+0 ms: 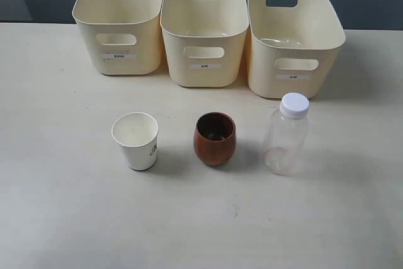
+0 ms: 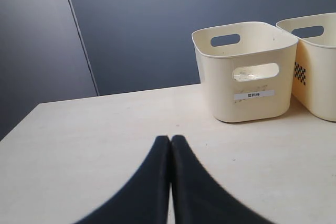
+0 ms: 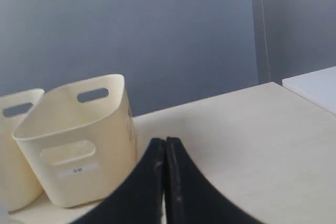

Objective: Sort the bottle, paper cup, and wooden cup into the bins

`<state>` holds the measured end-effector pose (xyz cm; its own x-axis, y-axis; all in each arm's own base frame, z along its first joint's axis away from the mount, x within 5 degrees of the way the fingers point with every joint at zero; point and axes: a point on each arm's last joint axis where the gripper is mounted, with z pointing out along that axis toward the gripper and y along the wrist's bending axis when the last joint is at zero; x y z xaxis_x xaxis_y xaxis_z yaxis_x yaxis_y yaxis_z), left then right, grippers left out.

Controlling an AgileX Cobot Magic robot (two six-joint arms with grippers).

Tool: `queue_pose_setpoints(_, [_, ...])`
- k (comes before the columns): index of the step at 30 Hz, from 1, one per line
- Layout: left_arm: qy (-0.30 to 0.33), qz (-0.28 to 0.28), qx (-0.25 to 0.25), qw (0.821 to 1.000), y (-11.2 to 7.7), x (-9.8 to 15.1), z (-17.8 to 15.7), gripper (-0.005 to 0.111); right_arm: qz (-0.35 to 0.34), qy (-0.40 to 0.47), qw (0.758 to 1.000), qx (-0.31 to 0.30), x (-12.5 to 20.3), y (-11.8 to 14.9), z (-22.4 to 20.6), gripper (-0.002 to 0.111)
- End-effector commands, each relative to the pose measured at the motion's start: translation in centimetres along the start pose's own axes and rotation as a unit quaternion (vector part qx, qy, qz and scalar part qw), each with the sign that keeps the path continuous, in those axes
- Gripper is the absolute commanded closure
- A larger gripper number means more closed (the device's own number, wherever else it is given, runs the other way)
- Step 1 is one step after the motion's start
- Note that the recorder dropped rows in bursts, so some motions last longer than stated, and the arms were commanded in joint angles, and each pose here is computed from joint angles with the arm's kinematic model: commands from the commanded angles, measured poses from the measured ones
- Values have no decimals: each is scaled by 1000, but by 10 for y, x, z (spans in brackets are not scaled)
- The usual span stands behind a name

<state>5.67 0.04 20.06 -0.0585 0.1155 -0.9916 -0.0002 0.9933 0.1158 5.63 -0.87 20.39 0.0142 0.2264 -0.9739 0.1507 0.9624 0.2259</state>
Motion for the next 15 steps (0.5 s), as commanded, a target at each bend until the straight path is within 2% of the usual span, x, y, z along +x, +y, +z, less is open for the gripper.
queue_pose_setpoints(1, [-5, -1, -1, 1000, 0, 0, 0, 107, 115, -50, 992, -19, -9, 2, -1, 109])
queue_pose_setpoints(6, [-5, -1, -1, 1000, 0, 0, 0, 107, 257, -69, 964, -27, -13, 1, -1, 109])
queue_pose_setpoints(15, [-5, -1, -1, 1000, 0, 0, 0, 107, 267, -41, 962, -26, -8, 3, -1, 109])
